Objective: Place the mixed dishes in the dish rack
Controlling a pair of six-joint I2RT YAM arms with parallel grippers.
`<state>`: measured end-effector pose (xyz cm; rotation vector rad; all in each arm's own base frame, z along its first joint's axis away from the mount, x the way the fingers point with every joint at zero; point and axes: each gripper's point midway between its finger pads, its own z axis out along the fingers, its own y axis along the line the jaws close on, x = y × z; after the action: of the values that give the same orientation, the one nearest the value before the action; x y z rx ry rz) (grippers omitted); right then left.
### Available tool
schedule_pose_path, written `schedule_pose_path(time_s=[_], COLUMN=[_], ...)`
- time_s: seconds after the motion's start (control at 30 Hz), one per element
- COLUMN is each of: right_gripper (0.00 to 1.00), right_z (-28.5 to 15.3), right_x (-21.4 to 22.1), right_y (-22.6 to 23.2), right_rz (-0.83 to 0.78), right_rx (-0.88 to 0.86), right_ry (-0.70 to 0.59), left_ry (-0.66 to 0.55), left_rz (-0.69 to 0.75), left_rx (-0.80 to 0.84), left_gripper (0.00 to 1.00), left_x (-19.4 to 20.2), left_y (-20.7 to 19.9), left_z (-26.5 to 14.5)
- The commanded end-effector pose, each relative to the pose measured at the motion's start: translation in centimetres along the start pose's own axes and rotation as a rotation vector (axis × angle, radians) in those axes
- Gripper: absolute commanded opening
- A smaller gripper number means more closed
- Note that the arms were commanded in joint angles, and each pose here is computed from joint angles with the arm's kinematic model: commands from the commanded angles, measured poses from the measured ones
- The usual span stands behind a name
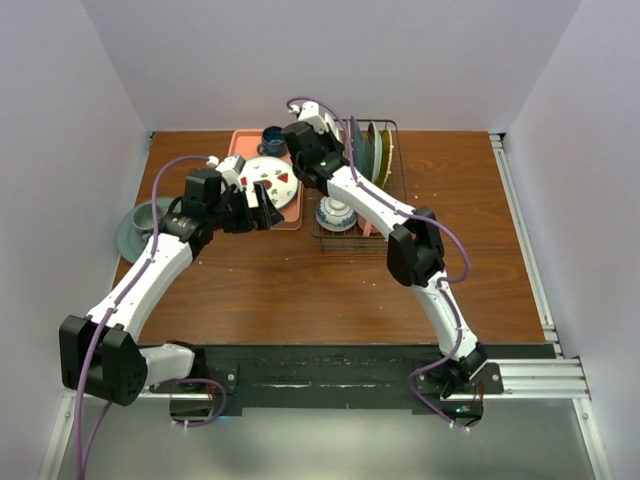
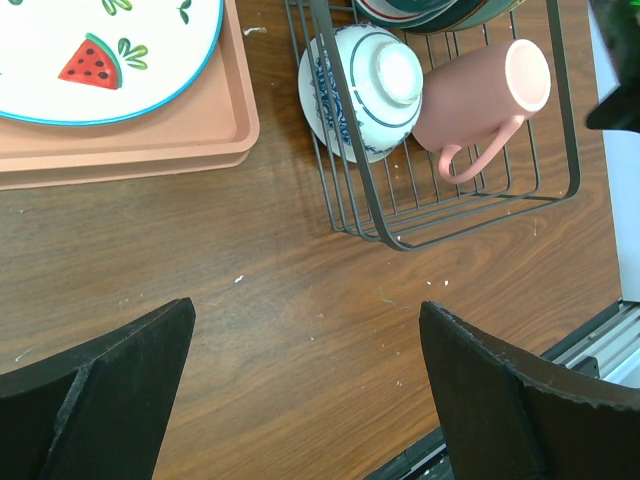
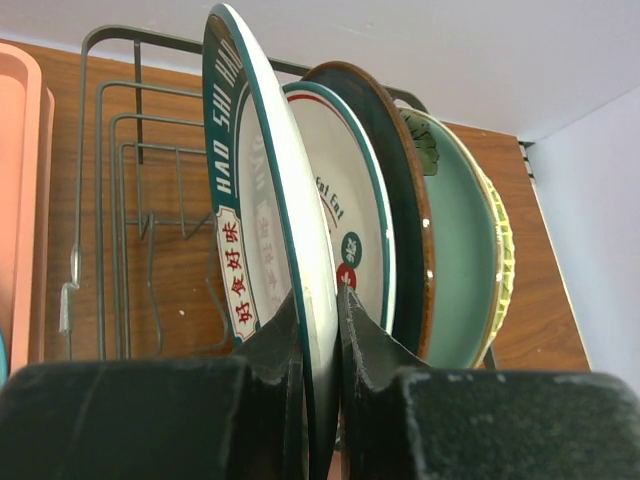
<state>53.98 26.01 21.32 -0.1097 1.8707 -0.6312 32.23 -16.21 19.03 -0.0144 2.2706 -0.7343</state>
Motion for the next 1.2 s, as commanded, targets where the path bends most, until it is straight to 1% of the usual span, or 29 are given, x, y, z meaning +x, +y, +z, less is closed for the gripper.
schedule_pose_path(time_s=[0.0,0.13,0.2,0.27,0.3,0.37,0.4,0.47,0.5,0.7,0.83,0.93,0.97,1.03,1.07,1.1,1.17], right_gripper=[0.01,0.03,0.07,0.14,0.22,0.33,0.38,0.45,0.52,0.6,0.64,0.74,0.8,0.86,0.94,0.99,0.99], right_z=[1.2,1.5,1.5,1.4,1.4,1.2,1.0,0.9,0.7,-0.4,-1.5,-2.1,-2.4,-2.7,-3.0,-3.2,-3.7], right_x=[-0.7,0.0,0.3,0.3,0.1,0.1,-0.3,-0.6,-1.0,-3.2,-5.3,-6.2,-6.6,-7.1,-7.4,-7.7,-7.9], right_y=[-2.6,-1.7,-1.6,-1.6,-1.8,-1.9,-2.3,-2.5,-2.9,-4.1,-5.8,-6.8,-7.3,-7.5,-7.8,-7.8,-7.9], right_rz=[0.038,0.036,0.031,0.036,0.043,0.051,0.057,0.089,0.109,0.18,0.234,0.266,0.279,0.29,0.298,0.32,0.332], right_rx=[0.102,0.082,0.083,0.085,0.088,0.087,0.088,0.085,0.084,0.062,0.055,0.064,0.064,0.043,0.035,0.014,-0.011], right_ry=[0.001,0.01,0.016,0.016,0.015,0.013,0.01,0.008,0.002,-0.028,-0.055,-0.066,-0.07,-0.074,-0.076,-0.077,-0.073], left_ry=[-0.03,-0.024,-0.02,-0.021,-0.019,-0.019,-0.016,-0.017,-0.018,-0.018,-0.014,-0.016,-0.016,-0.021,-0.022,-0.022,-0.026], left_rz=[0.029,0.028,0.027,0.025,0.023,0.023,0.021,0.019,0.02,0.019,0.018,0.017,0.017,0.02,0.02,0.022,0.033], left_rx=[0.01,0.007,0.002,0.002,0.003,0.002,0.0,0.001,0.001,0.0,-0.001,0.0,0.0,0.008,0.008,0.01,0.011], left_gripper=[1.0,1.0,1.0,1.0,1.0,1.0,1.0,1.0,1.0,1.0,1.0,1.0,1.0,1.0,1.0,1.0,1.0], left_x=[-0.6,-0.4,-0.3,-0.4,-0.3,-0.4,-0.3,-0.3,-0.4,-0.5,-0.4,-0.5,-0.5,-0.8,-0.8,-0.8,-1.0], left_y=[-0.4,-0.3,-0.2,-0.2,-0.2,-0.2,-0.1,-0.1,-0.2,-0.1,-0.1,-0.2,-0.2,-0.4,-0.4,-0.4,-0.5], left_z=[-0.6,-0.6,-0.6,-0.6,-0.5,-0.5,-0.4,-0.4,-0.4,-0.4,-0.3,-0.2,-0.2,-0.3,-0.3,-0.3,-0.4])
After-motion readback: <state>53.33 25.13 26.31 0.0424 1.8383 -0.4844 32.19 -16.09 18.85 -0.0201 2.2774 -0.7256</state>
